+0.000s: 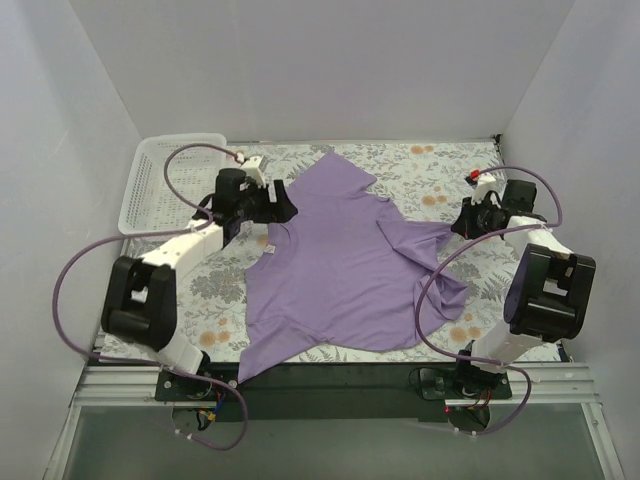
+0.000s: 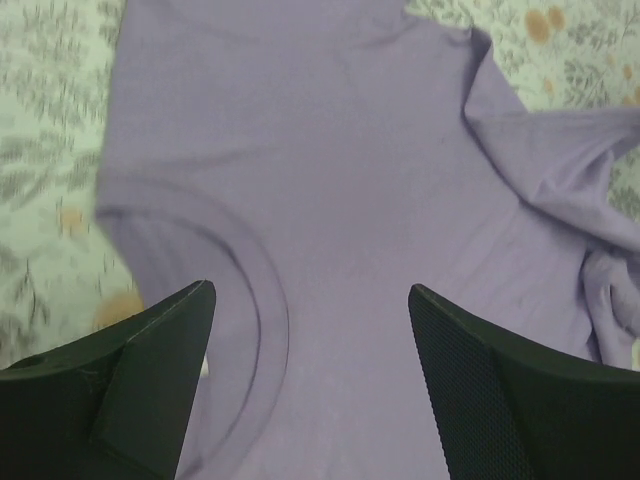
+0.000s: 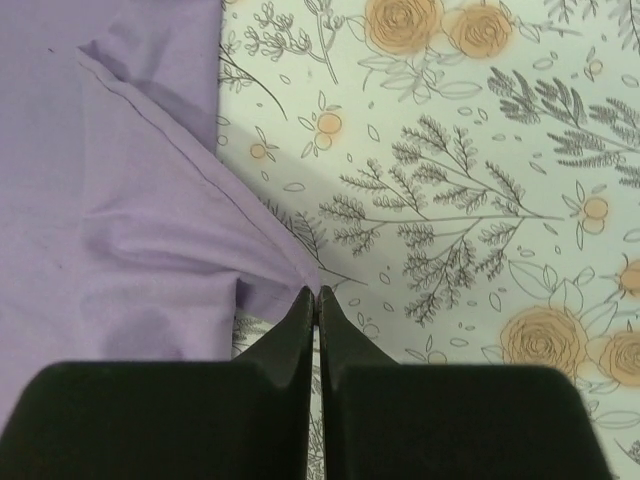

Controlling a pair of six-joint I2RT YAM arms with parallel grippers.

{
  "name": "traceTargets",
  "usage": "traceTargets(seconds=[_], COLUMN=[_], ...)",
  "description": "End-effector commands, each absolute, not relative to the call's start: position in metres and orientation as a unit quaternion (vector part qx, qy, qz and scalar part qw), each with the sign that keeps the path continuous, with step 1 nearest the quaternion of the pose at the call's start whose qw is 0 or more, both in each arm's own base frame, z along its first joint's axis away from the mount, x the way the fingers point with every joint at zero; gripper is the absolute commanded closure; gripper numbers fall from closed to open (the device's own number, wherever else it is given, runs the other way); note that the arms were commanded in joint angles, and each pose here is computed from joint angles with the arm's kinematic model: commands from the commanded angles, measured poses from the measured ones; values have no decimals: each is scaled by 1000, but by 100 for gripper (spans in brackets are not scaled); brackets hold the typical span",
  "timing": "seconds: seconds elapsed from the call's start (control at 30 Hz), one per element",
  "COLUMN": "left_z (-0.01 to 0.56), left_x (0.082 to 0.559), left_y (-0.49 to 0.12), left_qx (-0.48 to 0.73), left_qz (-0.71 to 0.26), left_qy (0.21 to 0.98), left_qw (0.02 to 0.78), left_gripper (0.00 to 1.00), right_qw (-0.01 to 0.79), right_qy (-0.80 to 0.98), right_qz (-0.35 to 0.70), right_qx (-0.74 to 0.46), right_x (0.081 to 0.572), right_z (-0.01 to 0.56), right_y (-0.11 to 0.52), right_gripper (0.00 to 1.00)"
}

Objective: Fold and stack the t-shirts

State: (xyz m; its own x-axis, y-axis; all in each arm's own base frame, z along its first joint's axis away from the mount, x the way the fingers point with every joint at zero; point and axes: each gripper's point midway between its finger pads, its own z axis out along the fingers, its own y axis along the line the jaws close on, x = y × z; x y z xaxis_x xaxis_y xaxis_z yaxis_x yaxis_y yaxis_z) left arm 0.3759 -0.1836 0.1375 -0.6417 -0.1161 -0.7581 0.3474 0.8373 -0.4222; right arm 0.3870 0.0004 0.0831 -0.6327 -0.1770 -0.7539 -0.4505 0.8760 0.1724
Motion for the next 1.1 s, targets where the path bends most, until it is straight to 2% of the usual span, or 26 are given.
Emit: traceTargets(seconds=[0.0,0.07,0.1,0.17,0.2,0.4,0.63,1.0,1.07], left_z=[155,164,140,140,118,89,58,32,25], left_x=[430,458,470,492,500,528,527,500,494], left_y=[-208,-217,-220,-222,-219,-213,-189,-181,-181], left_qx=[80,83,77,68,58,42,28,50,54], left_qz=[-304,-306,-300,-288,-271,-229,-152,-114,-110], left_qy=[839,836,849,855,868,889,916,935,940], left_qw=[443,449,428,427,412,396,370,333,319], left_gripper=[24,27,28,31,32,42,49,51,54], right_qw=[431,434,433,435,435,433,432,426,425], right_qy=[868,866,867,865,865,864,862,865,865], right_qz=[175,179,180,184,185,197,205,212,213], right_qx=[-174,-170,-169,-171,-171,-169,-170,-162,-160], right_x=[392,391,390,390,390,389,389,386,386], right_z=[106,107,106,107,107,105,105,99,98], right_y=[-5,-7,-8,-7,-7,-7,-5,-9,-9], right_gripper=[99,99,99,99,99,99,99,99,99])
